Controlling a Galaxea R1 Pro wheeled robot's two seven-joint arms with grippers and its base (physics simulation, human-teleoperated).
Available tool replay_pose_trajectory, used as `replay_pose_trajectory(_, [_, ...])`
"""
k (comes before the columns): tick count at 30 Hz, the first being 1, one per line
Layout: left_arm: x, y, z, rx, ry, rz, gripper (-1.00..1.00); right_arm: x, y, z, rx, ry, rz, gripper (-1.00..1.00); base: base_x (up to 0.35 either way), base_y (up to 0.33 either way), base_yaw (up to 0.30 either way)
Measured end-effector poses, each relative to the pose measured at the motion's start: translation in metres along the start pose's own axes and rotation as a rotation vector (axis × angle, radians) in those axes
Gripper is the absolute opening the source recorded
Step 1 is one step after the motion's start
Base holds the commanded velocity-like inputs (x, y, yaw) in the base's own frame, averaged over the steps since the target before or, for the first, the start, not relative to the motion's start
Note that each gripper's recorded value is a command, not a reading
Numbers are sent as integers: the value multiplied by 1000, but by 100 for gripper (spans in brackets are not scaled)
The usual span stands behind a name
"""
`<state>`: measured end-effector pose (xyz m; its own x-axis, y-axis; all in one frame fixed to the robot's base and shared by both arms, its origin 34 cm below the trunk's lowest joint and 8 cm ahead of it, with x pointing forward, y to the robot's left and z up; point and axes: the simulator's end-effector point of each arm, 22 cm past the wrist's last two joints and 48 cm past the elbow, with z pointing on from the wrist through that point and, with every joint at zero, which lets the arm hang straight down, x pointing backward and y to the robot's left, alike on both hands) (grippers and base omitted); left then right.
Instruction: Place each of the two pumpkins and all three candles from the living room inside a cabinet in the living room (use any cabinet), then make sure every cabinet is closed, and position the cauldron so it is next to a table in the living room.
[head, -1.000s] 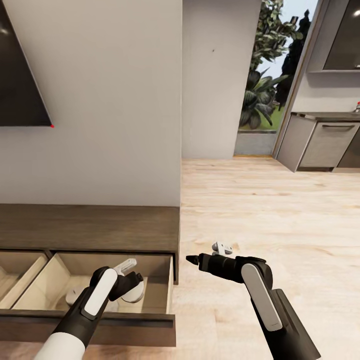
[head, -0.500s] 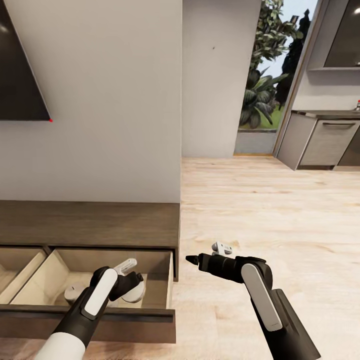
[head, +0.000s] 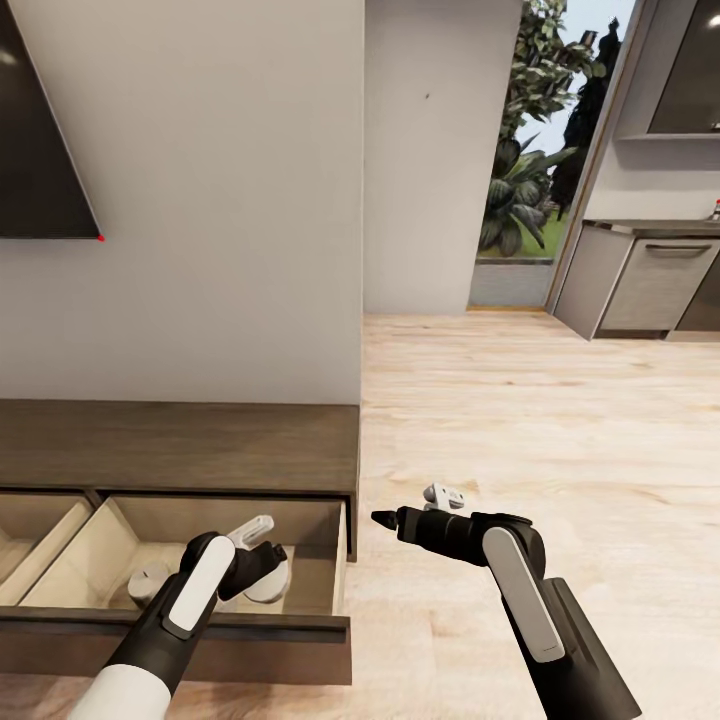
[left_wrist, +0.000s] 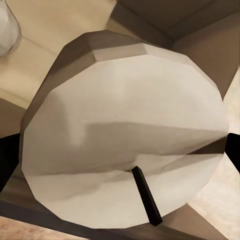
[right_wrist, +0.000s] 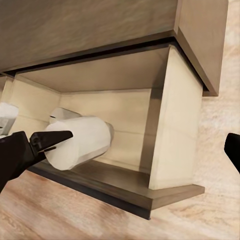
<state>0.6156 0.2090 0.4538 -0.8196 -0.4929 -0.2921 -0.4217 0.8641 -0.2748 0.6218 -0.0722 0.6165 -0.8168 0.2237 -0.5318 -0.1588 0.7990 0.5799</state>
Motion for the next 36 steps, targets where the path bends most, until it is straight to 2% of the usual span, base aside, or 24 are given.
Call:
replay_pose_trajectory(14, [3, -6, 0, 2, 0, 32, -100, 0, 0, 0, -1, 0, 0, 100, 36, -19, 0])
replay_pose_trajectory(36, [3, -7, 0, 3, 0, 31, -100, 0, 1, 0, -5, -1, 0, 100, 37, -18, 0])
